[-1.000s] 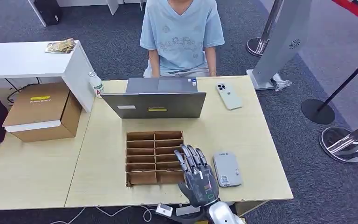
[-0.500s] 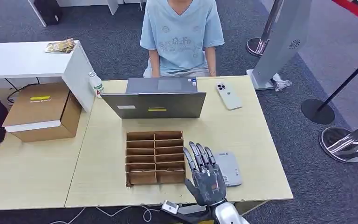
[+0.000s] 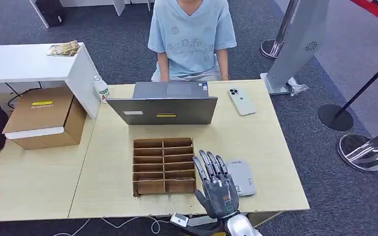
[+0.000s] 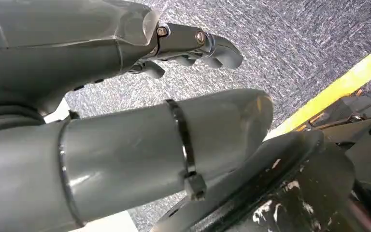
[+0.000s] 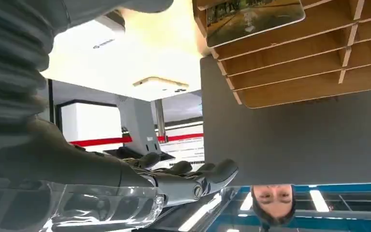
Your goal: Pass the card to the sensor for recognition and then transmit it.
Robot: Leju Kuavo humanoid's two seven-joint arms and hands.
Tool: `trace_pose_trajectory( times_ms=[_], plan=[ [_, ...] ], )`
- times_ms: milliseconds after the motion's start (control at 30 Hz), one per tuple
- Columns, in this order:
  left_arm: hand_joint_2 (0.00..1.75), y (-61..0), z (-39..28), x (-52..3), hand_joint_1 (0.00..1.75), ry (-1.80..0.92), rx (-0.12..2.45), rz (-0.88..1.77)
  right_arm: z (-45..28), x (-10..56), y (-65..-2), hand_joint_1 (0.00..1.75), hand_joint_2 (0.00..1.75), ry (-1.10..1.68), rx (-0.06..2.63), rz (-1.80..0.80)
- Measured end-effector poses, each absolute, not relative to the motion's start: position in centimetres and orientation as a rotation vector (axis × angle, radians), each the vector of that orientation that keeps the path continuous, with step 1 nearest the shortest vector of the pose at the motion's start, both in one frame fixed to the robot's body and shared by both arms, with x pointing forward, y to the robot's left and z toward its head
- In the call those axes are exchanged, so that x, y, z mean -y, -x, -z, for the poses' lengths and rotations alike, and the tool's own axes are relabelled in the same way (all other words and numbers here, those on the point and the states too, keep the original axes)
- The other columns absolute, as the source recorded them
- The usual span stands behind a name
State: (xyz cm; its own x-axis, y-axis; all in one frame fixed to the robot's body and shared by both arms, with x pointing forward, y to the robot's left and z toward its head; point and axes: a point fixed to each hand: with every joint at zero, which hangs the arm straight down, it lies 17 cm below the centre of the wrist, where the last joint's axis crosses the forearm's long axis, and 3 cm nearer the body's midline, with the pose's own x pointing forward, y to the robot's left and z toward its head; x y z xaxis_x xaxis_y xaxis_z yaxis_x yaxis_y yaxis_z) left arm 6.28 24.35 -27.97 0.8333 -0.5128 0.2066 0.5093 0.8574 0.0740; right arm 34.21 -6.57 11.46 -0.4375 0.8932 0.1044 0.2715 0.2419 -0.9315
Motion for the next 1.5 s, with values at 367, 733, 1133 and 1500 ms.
trace_pose_trajectory(
  times_ms=[367, 733, 1133, 1500],
  plan=[
    [0.00, -6.36, 27.95, -24.30, 0.00, -0.015, 0.229, 0.544, -11.47, 7.01, -34.31, 0.00, 1.75, 1.072, 1.845, -1.191],
    [0.00, -6.37, 27.94, -24.24, 0.00, -0.014, 0.230, 0.542, -11.47, 6.87, -34.21, 0.05, 1.75, 1.067, 1.854, -1.204],
    [0.00, -6.34, 27.95, -24.19, 0.00, -0.015, 0.228, 0.546, -11.42, 6.65, -34.19, 0.38, 1.75, 1.054, 1.861, -1.210],
    [0.00, -6.36, 27.92, -23.97, 0.00, -0.012, 0.232, 0.555, -11.44, 6.59, -34.46, 0.52, 1.75, 1.054, 1.865, -1.217]
  ],
)
